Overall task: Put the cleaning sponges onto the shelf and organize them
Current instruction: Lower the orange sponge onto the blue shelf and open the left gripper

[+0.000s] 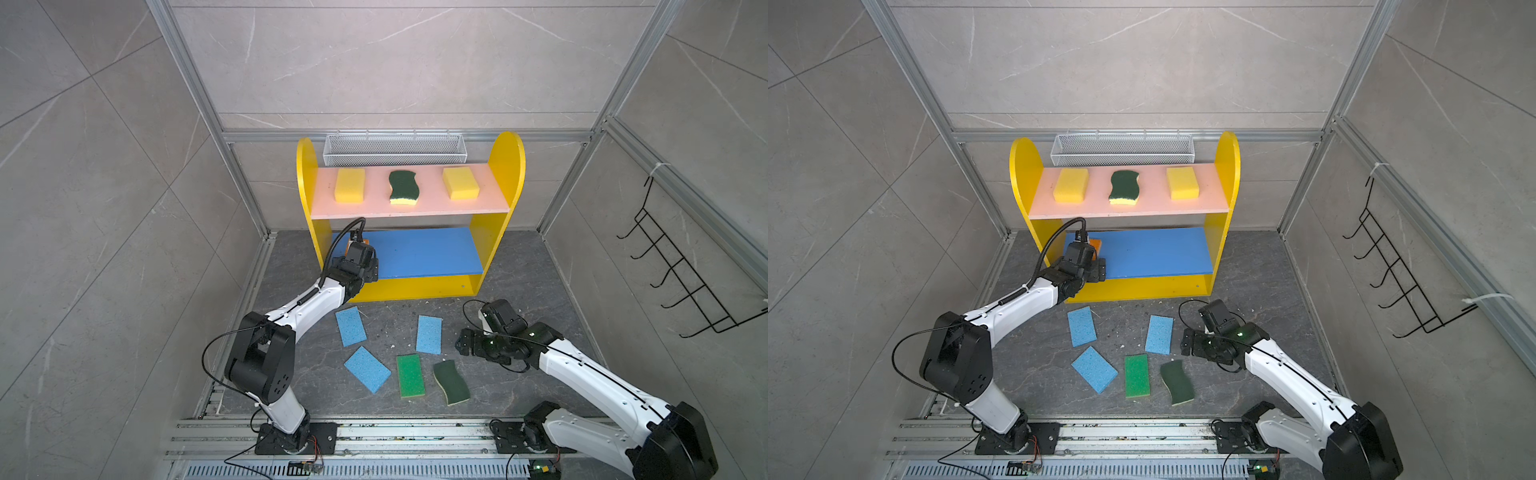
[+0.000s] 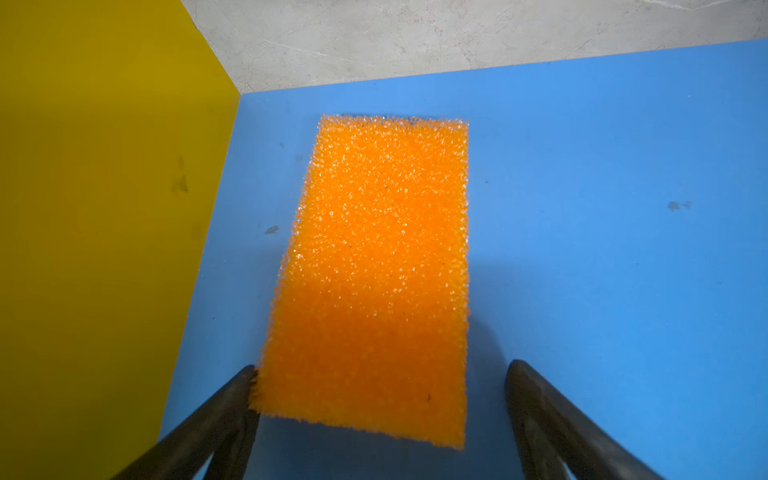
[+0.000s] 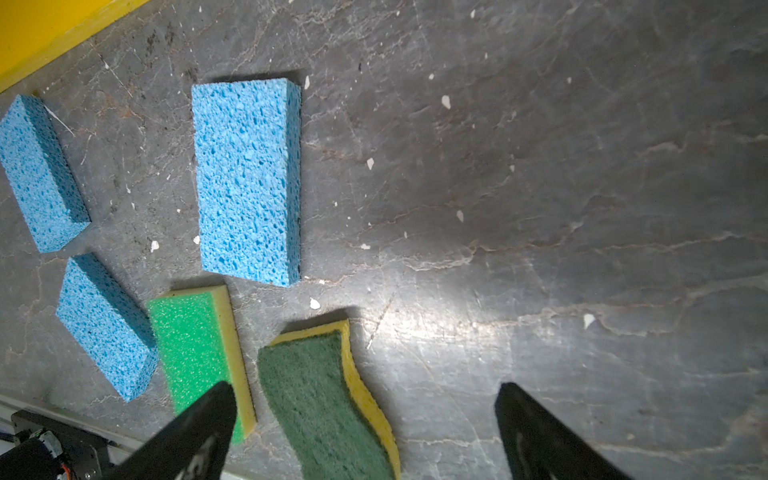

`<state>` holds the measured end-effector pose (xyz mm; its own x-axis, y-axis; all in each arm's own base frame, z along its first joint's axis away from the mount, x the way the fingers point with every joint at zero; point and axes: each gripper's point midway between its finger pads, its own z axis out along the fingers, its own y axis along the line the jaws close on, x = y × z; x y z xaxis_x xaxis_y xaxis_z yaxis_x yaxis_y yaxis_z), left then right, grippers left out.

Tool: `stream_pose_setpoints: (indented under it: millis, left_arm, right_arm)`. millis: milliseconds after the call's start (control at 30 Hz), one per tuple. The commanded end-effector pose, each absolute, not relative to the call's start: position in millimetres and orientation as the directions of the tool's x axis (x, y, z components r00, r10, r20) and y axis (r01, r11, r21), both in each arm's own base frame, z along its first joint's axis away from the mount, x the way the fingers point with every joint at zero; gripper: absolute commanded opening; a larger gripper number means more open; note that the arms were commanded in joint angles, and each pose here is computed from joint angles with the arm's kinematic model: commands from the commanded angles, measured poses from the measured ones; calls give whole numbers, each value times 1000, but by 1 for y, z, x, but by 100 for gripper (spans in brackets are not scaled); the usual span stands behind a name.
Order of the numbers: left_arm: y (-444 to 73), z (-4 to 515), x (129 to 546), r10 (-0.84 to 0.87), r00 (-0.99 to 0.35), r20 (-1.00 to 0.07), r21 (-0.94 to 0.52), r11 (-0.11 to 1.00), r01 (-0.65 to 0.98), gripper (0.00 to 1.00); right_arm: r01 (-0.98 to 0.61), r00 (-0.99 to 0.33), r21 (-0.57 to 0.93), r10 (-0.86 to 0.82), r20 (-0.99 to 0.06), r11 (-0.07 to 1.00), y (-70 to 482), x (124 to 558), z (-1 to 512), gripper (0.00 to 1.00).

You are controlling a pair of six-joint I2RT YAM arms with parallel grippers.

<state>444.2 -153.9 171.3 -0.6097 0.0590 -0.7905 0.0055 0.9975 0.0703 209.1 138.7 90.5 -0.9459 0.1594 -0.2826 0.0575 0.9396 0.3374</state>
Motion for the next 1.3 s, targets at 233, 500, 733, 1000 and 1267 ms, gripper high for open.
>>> stream_pose_setpoints:
  millis: [233,500,733,1000,1267]
  left_arm:
    - [-153,179,443,5,-584,-812,11,1000,-8,92]
    - [-149,171,447,0,-608,-794,35,998,-45,86]
    - [-147,167,446,-8,-618,-786,36,998,-59,78]
    - [-144,169,441,-18,-621,-784,33,997,-71,71]
    - [-132,172,431,-44,-604,-796,31,993,-113,69]
  right_arm:
    - [42,-945,315,140,-294,948,137,210,91,99]
    - [45,-946,318,143,-292,947,136,208,91,99]
    - [44,-946,315,140,-291,948,135,207,91,99]
    - [42,-946,315,140,-293,948,135,205,92,99]
    - [43,-945,318,142,-294,947,134,204,92,99]
